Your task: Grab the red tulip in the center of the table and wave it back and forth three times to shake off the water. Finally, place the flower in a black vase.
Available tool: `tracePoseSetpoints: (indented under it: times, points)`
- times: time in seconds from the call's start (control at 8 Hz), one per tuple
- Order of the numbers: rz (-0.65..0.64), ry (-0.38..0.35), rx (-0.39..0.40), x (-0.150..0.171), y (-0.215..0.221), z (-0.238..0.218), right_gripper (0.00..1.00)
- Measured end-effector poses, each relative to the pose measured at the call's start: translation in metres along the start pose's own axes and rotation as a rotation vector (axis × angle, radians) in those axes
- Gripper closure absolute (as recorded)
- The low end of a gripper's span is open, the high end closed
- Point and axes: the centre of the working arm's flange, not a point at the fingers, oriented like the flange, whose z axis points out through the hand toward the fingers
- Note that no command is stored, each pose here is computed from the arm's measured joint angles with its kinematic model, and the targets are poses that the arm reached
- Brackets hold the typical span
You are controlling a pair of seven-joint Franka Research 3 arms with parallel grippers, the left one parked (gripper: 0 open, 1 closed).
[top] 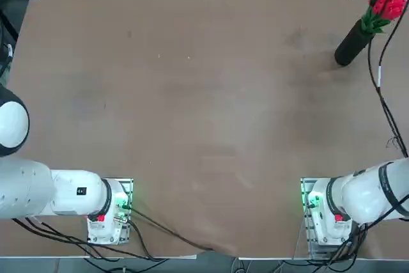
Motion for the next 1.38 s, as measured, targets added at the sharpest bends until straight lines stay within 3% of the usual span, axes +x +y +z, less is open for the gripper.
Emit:
tracePoseSetpoints:
  times: [0.25,0.5,0.62,1.0,1.38]
  points:
    - [-0.265,0.035,0.075,-0.002,0.003,-0.036,0.00]
    - [-0.379,0.132,0.016,-0.010,-0.025,-0.080,0.00]
    - [-0.421,0.145,-0.016,-0.016,-0.050,-0.083,0.00]
    - [-0.489,0.069,-0.077,-0.011,-0.087,-0.043,0.00]
    - [-0.496,0.061,-0.079,-0.009,-0.066,-0.029,0.00]
